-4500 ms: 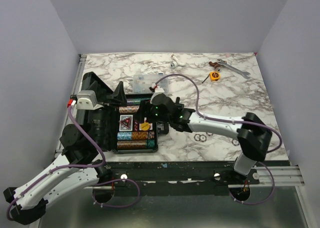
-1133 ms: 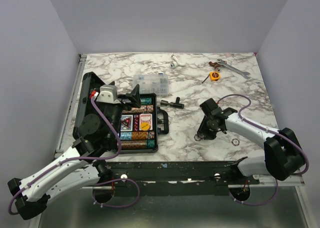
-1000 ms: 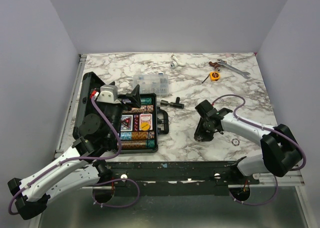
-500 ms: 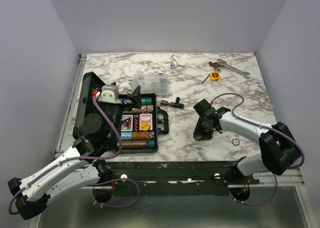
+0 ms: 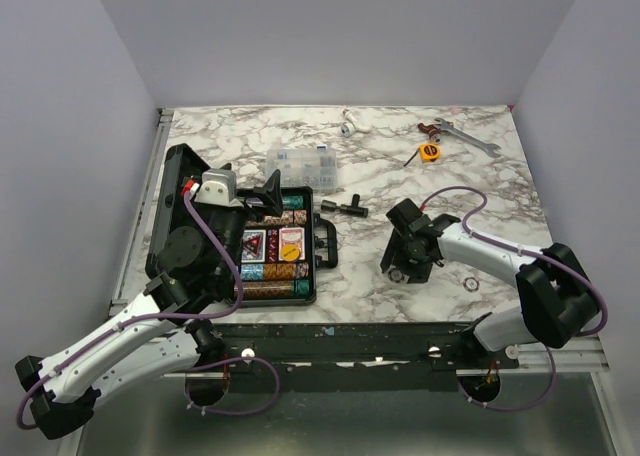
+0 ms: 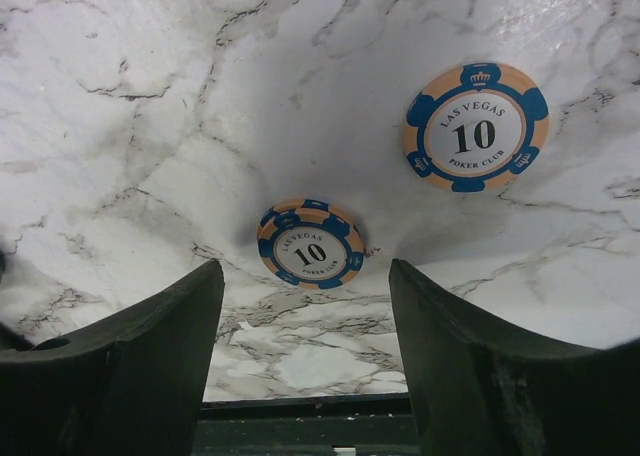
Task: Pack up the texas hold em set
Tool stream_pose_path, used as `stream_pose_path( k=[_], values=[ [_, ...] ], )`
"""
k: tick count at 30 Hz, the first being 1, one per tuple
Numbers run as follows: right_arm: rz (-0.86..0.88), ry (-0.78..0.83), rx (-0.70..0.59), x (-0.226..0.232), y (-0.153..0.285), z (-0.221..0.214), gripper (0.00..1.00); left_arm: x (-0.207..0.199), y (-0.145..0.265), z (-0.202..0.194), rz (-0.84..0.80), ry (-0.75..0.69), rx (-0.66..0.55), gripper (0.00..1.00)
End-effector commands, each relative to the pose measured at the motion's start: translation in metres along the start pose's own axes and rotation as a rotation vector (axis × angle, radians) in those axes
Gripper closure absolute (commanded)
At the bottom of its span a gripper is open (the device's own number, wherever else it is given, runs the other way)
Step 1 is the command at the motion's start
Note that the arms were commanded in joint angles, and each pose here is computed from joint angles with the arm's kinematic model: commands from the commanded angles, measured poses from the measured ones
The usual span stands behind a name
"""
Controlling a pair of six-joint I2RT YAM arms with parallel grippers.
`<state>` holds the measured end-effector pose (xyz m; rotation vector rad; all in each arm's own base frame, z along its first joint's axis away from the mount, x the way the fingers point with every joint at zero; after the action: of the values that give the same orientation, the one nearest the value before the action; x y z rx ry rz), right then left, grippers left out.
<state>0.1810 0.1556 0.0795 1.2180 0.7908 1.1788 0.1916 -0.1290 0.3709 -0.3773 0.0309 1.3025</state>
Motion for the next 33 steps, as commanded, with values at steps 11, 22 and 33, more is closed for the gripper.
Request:
stream_pose_path(
  k=[11, 22, 33],
  values=[
    [-0.139, -0.104, -0.113, -0.029, 0.018, 0.033, 0.30, -0.005, 0.001, 0.013, -0.028, 0.033, -0.025, 0.02],
    [-0.189, -0.098, -0.051, -0.040, 0.004, 0.049, 0.33, -0.005, 0.000, 0.012, -0.027, 0.024, -0.020, 0.02],
    [-0.155, -0.083, -0.009, -0.038, -0.014, 0.053, 0.37, -0.006, -0.002, 0.009, -0.024, 0.018, -0.016, 0.02]
  ],
)
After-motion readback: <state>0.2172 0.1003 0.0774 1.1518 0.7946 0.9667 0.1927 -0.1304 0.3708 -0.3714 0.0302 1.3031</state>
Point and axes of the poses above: each gripper's point midway between its finger pads, its own y axis back along the fingers, its own x axis along the line the jaws close on, z = x × y, the point moved 6 cm from there along y, back along the fingers, and after that the axes turned 6 degrees about y, right-handed, at the moved point
